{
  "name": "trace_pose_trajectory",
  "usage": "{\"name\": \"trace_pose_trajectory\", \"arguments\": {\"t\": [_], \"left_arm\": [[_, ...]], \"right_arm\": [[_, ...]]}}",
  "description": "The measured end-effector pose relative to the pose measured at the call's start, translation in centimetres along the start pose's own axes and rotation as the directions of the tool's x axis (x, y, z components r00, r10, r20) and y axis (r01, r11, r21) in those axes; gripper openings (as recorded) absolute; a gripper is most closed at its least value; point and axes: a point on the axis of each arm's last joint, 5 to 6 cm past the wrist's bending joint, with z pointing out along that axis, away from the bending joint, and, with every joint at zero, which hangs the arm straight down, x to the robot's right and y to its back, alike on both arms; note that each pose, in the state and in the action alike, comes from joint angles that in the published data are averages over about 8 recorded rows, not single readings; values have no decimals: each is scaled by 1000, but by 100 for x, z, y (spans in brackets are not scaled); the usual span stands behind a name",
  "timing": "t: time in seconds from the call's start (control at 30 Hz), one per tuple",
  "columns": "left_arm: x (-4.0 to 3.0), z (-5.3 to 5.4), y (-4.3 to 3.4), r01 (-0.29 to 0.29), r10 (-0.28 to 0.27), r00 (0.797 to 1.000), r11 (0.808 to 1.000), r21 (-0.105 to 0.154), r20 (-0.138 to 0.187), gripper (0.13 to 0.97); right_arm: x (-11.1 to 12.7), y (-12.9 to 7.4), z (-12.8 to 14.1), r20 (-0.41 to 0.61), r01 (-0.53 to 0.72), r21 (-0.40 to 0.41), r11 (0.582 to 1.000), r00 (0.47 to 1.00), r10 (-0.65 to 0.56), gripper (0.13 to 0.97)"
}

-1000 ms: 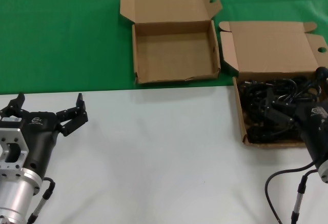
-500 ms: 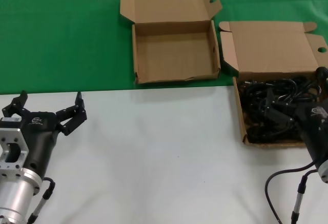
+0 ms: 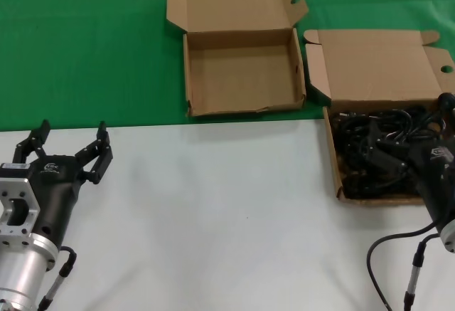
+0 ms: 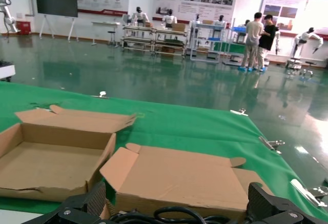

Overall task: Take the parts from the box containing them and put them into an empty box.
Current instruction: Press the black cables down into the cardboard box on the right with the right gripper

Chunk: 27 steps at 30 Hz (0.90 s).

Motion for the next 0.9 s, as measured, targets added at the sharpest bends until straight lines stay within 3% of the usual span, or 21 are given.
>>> {"name": "trace_pose_trajectory", "arguments": {"t": [0.27, 0.43, 0.53, 0.73, 0.9], "left_arm": [[0, 0, 0, 0, 0, 1000, 1000, 0, 0, 533], [0, 0, 0, 0, 0, 1000, 1000, 0, 0, 399], [0, 0, 0, 0, 0, 1000, 1000, 0, 0, 361], [0, 0, 0, 0, 0, 1000, 1000, 0, 0, 247], [0, 0, 0, 0, 0, 1000, 1000, 0, 0, 236]], "right_arm": [[66, 7, 41, 61, 32, -18, 999, 998, -31, 966], [233, -40, 117, 118, 90, -19, 996, 989, -87, 966], [371, -101, 188, 168, 145, -14, 989, 976, -141, 966], [717, -288, 375, 301, 288, -3, 958, 914, -274, 966], [1010, -495, 559, 410, 425, 23, 905, 822, -396, 966]]}}
